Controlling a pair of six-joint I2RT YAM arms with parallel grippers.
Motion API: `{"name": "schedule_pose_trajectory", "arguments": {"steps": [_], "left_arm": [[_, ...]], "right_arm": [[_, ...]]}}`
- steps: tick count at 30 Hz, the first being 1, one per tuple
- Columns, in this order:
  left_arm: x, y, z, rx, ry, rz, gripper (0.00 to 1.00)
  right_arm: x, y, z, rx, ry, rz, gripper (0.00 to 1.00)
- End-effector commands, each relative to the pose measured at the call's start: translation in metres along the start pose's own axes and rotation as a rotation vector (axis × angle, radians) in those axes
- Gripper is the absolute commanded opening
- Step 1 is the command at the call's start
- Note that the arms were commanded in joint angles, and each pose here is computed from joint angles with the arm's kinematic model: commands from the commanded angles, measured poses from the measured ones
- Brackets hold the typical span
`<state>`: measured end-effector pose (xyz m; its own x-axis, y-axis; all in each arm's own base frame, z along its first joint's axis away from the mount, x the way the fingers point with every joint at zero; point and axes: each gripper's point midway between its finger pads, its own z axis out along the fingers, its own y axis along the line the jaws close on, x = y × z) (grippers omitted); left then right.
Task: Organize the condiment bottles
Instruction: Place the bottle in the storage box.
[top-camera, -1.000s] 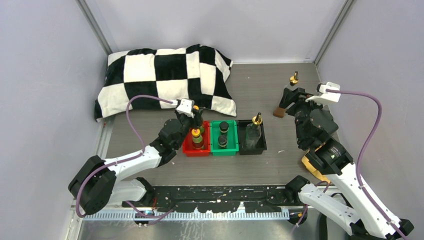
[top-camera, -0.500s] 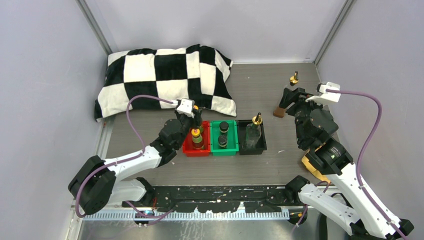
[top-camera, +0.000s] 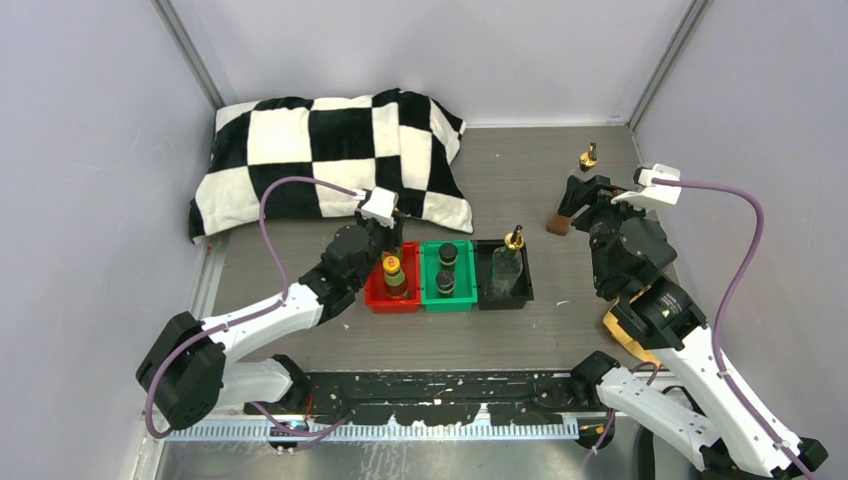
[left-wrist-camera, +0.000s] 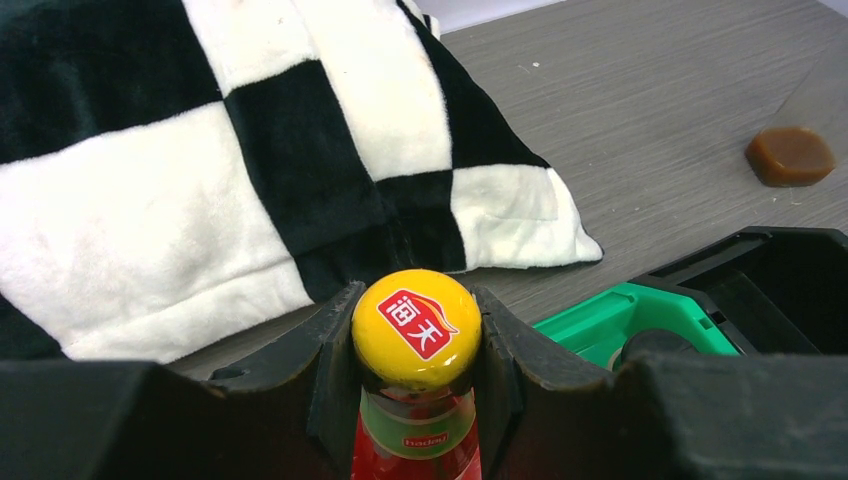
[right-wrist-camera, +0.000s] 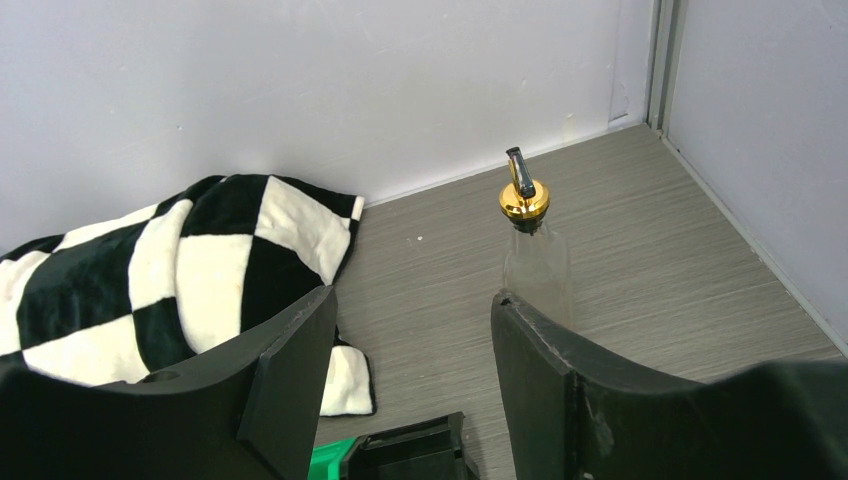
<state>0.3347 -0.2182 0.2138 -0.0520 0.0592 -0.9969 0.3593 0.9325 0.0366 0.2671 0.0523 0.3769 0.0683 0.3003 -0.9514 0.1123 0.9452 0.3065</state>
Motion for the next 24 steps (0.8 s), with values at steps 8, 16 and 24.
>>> {"name": "schedule_pose_trajectory", "arguments": {"steps": [8,16,24], "left_arm": [[-0.063,0.005,0.001,-0.024,-0.196,-0.092,0.0],[-0.049,0.004,0.004,-0.029,-0.178,-0.12,0.01],[-0.032,0.002,0.006,-0.032,-0.147,-0.157,0.01]], "right_arm": [[-0.01,0.002,-0.001,-0.009,-0.029,0.019,0.64],[-0.008,0.002,0.0,-0.006,-0.027,0.014,0.64],[-0.005,0.004,0.003,-0.004,-0.019,0.005,0.64]]}}
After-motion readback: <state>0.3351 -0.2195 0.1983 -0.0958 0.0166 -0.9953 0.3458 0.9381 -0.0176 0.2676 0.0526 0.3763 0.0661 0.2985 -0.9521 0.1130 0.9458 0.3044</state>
